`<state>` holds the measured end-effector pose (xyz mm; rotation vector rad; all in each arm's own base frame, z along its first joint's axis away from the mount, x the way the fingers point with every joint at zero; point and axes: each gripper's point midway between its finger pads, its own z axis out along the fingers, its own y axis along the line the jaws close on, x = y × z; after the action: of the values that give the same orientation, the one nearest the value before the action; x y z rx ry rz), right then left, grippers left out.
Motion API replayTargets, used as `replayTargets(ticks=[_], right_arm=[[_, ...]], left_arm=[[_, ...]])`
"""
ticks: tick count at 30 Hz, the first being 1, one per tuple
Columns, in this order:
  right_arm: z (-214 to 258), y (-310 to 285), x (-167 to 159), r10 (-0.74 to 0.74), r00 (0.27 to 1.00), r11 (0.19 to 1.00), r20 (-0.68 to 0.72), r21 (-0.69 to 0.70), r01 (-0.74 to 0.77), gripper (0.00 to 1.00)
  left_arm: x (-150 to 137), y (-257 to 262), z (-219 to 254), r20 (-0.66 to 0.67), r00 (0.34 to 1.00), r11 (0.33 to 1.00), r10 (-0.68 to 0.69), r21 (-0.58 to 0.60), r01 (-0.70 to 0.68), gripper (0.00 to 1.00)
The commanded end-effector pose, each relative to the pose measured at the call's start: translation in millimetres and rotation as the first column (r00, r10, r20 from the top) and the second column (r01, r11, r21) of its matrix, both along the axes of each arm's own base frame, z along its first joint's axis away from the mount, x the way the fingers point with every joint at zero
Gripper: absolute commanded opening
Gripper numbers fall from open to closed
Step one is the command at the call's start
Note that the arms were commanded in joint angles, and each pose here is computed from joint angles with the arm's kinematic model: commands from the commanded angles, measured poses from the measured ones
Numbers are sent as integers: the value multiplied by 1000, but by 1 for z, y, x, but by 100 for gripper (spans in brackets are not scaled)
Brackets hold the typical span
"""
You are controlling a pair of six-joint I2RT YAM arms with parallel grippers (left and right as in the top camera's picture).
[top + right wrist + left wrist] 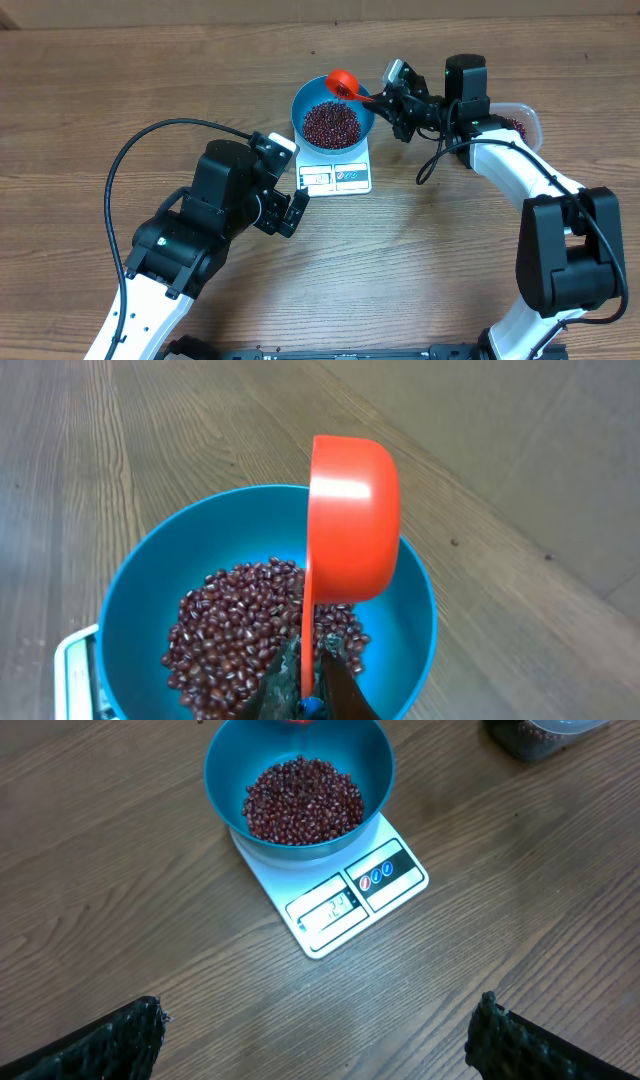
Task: Scoop item into bowl and weigh 150g on scale
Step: 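Move the empty scoop back to the bean tub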
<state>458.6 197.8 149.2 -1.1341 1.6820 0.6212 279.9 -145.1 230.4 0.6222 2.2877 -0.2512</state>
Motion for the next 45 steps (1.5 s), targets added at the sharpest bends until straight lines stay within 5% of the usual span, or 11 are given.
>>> replayTargets(ticks=[1, 30, 39, 45], right_arm=[[0, 1, -1, 54, 994, 997, 96, -55, -48, 4], [-10, -7, 5, 27, 992, 991, 122, -135, -11, 4], [54, -23, -3, -151, 985, 988, -89, 6, 152, 4], [112, -60, -25, -357, 931, 932, -74, -96, 349, 4]], left_arm=[[0, -1, 7, 23, 1000, 1000, -14, -7, 14, 100], [0, 0, 7, 23, 1000, 1000, -14, -7, 14, 100], [0, -1, 7, 22, 1000, 1000, -14, -7, 14, 100], [0, -1, 7, 23, 1000, 1000, -14, -7, 14, 100]])
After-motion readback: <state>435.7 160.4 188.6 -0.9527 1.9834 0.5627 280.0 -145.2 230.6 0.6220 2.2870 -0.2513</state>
